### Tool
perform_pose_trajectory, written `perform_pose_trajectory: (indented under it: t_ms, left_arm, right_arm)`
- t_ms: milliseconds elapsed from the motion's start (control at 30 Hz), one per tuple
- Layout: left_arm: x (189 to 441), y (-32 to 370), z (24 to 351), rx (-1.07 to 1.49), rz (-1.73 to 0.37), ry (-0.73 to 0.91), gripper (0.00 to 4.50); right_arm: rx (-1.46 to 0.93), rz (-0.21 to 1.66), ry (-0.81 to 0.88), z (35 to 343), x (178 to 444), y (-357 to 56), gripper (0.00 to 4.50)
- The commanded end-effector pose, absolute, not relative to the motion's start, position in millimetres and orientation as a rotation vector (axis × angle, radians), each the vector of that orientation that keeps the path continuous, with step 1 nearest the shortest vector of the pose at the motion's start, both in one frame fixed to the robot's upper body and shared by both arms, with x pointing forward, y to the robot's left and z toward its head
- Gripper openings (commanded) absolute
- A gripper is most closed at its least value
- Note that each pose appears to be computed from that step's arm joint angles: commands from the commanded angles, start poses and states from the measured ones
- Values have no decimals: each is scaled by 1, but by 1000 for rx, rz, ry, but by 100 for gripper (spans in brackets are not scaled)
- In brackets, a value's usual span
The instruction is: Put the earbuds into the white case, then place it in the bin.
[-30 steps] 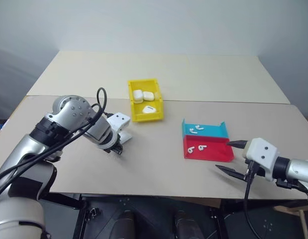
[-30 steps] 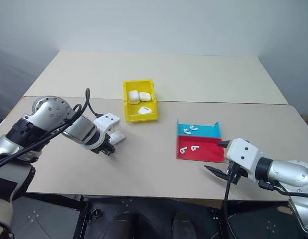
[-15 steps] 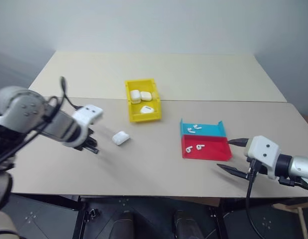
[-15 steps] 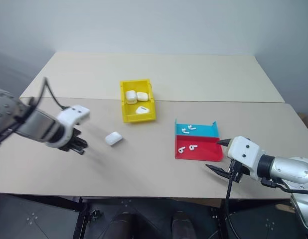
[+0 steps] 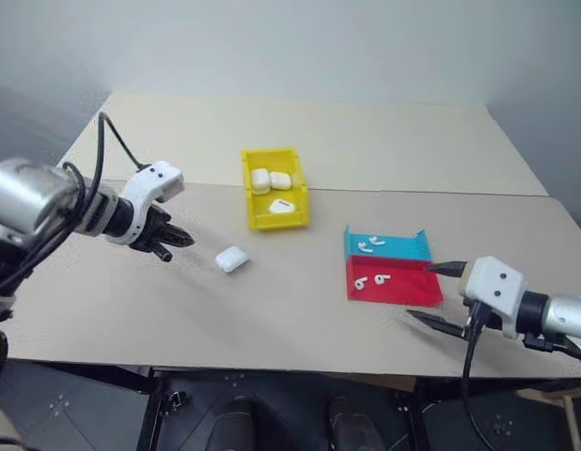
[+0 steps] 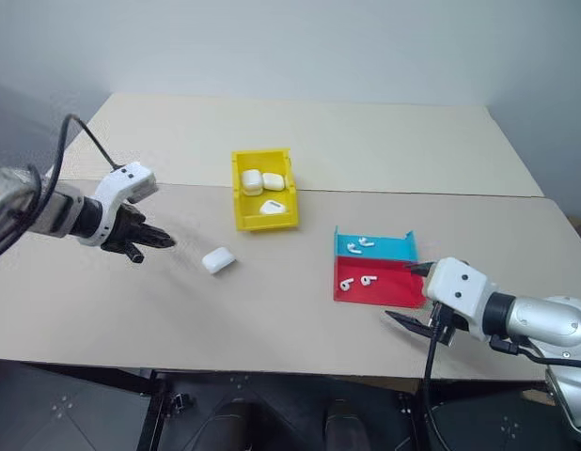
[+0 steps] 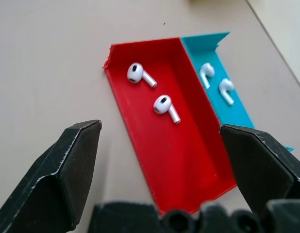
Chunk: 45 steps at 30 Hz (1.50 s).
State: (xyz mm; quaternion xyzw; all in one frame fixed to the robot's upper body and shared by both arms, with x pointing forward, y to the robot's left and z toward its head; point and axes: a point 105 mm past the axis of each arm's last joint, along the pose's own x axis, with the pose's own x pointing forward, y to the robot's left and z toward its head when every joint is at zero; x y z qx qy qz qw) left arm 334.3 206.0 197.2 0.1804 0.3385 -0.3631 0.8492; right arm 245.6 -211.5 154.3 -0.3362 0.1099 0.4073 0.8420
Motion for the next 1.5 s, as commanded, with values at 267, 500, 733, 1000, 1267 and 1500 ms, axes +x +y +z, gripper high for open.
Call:
perform_pose_trajectory:
  t_ms: [267,500,733,1000,1267,1500]
  left_arm:
    - [322,226,228,684,-1332,301,3]
    - [334,207,222,986,-1453,30,3]
    - [360,190,220,1247,-1508,195,124]
    - [359,183,215,1474,-1617,334,308]
    - [361,172,196,1563,-1692,334,308]
    - [371,155,206,1652,-1683,441,308]
  right_arm:
    - [-760,846,180,167,248,-207,450]
    - [-783,849,168,169,249,-207,450]
    - [-803,863,180,167,249,-203,450]
    - [-803,876,192,163,243,-201,450]
    - [-796,880,186,156,239,-189,450]
    - [-775,926,212,165,234,-192,450]
